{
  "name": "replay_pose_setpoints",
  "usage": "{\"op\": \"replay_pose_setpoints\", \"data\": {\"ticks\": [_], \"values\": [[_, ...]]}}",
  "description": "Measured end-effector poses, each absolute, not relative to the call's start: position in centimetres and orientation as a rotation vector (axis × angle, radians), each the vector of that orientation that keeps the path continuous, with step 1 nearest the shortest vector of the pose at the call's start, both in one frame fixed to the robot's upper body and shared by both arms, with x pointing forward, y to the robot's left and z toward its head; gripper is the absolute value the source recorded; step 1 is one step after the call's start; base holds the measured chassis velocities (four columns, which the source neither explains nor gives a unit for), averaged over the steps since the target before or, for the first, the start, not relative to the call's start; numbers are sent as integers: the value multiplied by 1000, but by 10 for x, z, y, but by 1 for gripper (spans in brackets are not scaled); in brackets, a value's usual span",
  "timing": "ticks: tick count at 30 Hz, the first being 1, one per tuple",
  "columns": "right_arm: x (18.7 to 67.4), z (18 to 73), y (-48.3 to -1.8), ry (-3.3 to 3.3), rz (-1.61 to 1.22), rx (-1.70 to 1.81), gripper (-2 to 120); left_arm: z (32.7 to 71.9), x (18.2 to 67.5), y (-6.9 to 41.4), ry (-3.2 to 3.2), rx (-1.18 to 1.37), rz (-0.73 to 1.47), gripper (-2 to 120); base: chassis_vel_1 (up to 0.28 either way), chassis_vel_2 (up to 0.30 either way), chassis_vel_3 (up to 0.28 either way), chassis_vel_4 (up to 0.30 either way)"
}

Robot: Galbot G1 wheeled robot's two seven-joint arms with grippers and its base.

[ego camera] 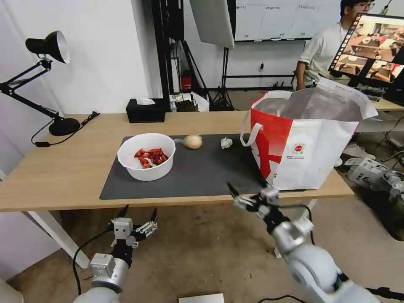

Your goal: Pick up the trash from the table and place it into the takeout bag.

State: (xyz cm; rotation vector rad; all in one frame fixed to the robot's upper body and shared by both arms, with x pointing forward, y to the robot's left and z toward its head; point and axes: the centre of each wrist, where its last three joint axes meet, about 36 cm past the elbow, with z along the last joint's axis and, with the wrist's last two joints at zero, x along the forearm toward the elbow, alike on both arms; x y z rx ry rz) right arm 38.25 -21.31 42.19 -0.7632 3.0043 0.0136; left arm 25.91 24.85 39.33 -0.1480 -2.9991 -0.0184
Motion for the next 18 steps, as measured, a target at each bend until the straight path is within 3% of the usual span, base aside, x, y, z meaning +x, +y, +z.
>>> {"op": "replay_pose_setpoints", "data": {"ticks": [11,18], "values": [[442,424,-164,3022,-7,-779,100,393,264,252,-2996,-129,-18,100,0,0,0,0],[474,441,-116,3142,-33,-603,100,389,264,252,-2987,-125,-12,100,0,0,0,0]]}}
